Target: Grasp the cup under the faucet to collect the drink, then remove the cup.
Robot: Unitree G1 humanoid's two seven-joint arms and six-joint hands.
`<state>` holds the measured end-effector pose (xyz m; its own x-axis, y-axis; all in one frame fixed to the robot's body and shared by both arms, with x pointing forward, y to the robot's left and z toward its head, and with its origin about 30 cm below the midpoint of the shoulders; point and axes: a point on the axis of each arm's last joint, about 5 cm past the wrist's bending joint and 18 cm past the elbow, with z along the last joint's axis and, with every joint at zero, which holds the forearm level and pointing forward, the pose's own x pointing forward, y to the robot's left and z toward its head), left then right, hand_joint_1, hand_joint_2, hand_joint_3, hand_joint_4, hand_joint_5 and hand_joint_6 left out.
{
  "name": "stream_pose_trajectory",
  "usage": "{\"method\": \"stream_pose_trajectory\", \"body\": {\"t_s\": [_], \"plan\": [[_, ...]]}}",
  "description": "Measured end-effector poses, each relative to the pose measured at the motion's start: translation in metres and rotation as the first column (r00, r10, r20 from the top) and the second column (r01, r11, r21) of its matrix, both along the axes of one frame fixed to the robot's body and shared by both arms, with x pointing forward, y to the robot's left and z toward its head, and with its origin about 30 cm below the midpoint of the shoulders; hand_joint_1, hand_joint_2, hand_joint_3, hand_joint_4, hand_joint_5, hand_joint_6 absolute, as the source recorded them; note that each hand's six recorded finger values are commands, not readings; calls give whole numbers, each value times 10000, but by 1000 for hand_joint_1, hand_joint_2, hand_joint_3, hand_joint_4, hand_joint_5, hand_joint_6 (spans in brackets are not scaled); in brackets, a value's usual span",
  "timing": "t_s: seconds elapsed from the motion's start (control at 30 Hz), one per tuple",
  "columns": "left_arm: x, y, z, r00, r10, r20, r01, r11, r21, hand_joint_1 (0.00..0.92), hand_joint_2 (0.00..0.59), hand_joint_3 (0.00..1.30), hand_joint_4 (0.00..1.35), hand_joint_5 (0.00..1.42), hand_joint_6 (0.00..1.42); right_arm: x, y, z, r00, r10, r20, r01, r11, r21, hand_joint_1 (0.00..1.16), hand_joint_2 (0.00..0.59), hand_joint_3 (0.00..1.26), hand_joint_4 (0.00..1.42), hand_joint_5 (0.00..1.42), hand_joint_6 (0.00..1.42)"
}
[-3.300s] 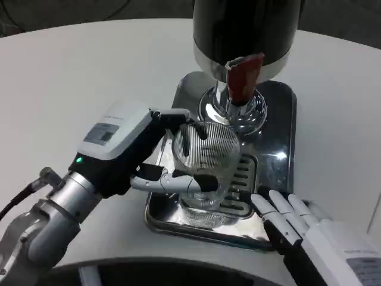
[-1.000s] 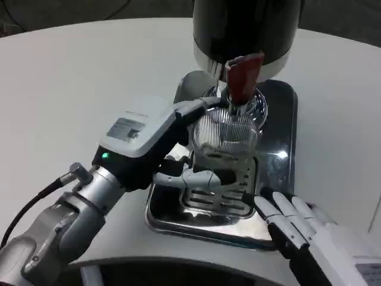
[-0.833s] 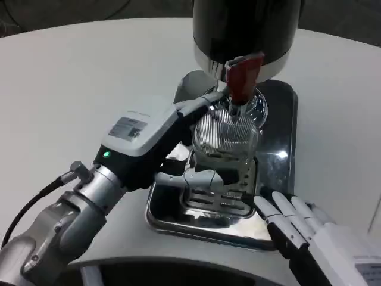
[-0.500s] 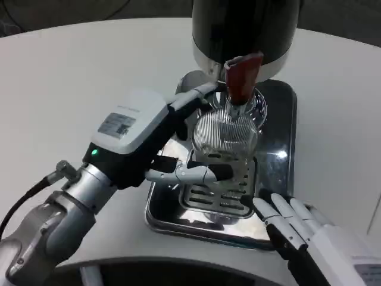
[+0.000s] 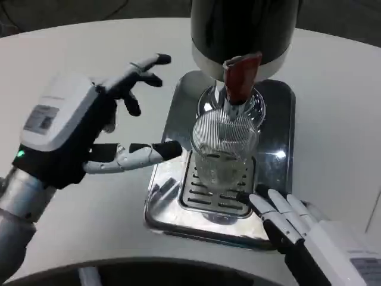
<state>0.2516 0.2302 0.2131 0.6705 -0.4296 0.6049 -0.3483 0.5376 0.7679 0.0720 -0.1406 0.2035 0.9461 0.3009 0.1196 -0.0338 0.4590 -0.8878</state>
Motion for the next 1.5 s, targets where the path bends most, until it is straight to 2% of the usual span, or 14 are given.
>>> {"method": "stream_pose_trajectory", "body": {"t_s": [0.1,0.23,0.33,0.4,0.53,0.63,0.7,0.8,0.97,1.0,1.07,1.3,1.4,1.5], "plan": [[-117,125,122,9982,-1,602,64,9946,-1031,71,105,362,438,634,937,8,-6,2,10000,-71,-14,71,10000,17,352,399,99,0,0,0],[-220,182,255,9932,-1031,534,1113,9766,-1842,5,111,421,478,577,754,25,-11,9,9999,-119,38,118,9999,37,352,399,103,0,0,0],[-254,179,374,9704,-2412,148,2361,9330,-2718,0,131,422,475,529,542,35,-12,15,9999,-107,101,107,9999,20,352,399,104,0,0,0],[-254,173,476,9476,-3195,-29,3032,9023,-3066,0,135,415,447,504,499,39,-15,15,9999,-131,86,131,9999,17,352,399,104,1,0,0],[-208,131,713,8692,-4845,-987,4175,8261,-3785,0,142,374,368,423,438,47,-13,20,9999,-114,109,114,9999,-27,352,399,105,1,0,0],[-154,85,859,7887,-5887,-1769,4806,7700,-4197,0,148,340,321,390,402,52,-12,22,9999,-110,115,110,9999,-38,352,399,105,1,0,0],[-111,43,950,7186,-6550,-2335,5178,7281,-4492,0,145,328,302,373,390,54,-10,24,9999,-97,126,98,9999,-48,352,399,105,1,0,0],[-89,-2,1032,6578,-6980,-2830,5462,7008,-4589,0,149,277,241,326,341,54,-9,24,9999,-95,125,95,9999,-47,352,399,105,1,0,0],[-71,-63,1130,5818,-7351,-3482,5768,6747,-4606,0,144,198,153,258,278,44,-12,17,9999,-133,39,133,9999,-45,352,399,105,1,0,0],[-60,-77,1149,5569,-7455,-3662,5815,6648,-4691,0,146,191,138,242,264,42,-13,15,9999,-140,20,140,9999,-50,352,399,105,1,0,0],[-43,-109,1179,5248,-7537,-3957,5886,6571,-4709,0,142,171,124,224,244,35,-13,11,9999,-143,-14,143,9999,-56,352,399,105,1,0,0],[-18,-185,1231,4886,-7631,-4230,6070,6456,-4634,0,137,157,102,204,207,15,-14,2,9999,-135,-7,135,9999,-81,352,399,105,1,0,0],[2,-200,1233,4907,-7551,-4348,5999,6547,-4599,0,139,148,93,197,203,0,-20,-3,9999,-138,26,138,9999,-72,352,399,105,1,0,0],[33,-211,1207,4802,-7523,-4510,5898,6575,-4688,0,136,143,91,197,203,-15,-28,-10,9999,-163,21,163,9998,-86,352,399,105,1,0,0]]}}
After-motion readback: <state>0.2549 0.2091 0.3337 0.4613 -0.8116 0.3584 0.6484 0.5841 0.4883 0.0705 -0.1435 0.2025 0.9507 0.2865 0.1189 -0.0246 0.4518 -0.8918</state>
